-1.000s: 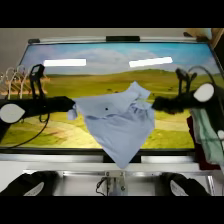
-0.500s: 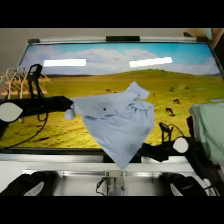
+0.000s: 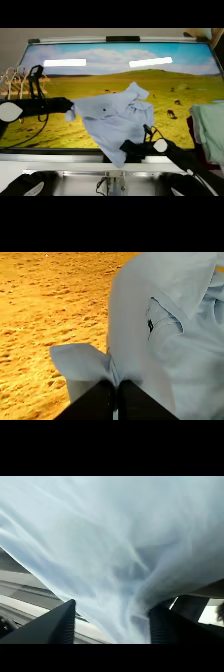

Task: Fold the shirts.

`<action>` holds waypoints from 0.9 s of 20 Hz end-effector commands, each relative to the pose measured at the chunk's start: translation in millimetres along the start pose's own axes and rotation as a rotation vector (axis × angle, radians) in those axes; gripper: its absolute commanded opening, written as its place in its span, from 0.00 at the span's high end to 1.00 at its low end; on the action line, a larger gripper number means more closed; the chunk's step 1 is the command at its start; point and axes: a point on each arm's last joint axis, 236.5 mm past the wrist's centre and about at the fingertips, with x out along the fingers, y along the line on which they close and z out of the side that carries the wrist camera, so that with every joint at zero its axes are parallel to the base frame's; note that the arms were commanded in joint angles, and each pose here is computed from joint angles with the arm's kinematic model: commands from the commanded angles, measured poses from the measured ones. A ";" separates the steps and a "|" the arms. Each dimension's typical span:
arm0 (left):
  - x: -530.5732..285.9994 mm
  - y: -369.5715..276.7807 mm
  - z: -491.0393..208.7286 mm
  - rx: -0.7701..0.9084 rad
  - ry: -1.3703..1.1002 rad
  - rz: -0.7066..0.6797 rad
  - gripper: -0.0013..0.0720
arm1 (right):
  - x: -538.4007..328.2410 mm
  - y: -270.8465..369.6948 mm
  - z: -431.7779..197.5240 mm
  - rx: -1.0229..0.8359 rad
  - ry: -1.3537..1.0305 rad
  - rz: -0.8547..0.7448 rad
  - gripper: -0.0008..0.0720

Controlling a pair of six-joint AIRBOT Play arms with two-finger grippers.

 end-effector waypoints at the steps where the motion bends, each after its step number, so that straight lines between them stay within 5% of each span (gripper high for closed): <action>1: -0.2 0.3 0.1 -0.001 0.000 0.001 0.93 | 6.1 23.5 24.2 0.044 -0.097 0.103 0.62; 2: -0.6 1.1 1.3 -0.004 -0.004 0.001 0.93 | 3.5 32.8 29.5 0.026 -0.115 0.129 0.91; 5: -12.1 -6.1 18.2 0.018 -0.057 -0.010 0.93 | -26.4 86.9 34.2 -0.350 -0.107 0.198 0.90; 7: -50.8 -27.1 57.6 0.179 -0.192 -0.029 0.93 | -80.7 120.1 52.1 -0.566 -0.159 0.185 0.90; 10: -186.7 -64.0 145.6 0.360 -0.581 0.030 0.93 | -234.5 171.0 98.8 -0.824 -0.525 0.093 0.90; 14: -421.2 -124.7 183.0 0.363 -1.161 -0.045 0.93 | -491.3 243.4 57.6 -0.952 -1.258 0.170 0.90; 18: -485.8 -136.9 150.5 0.289 -1.269 -0.155 0.93 | -563.9 259.2 -9.1 -0.944 -1.446 0.342 0.90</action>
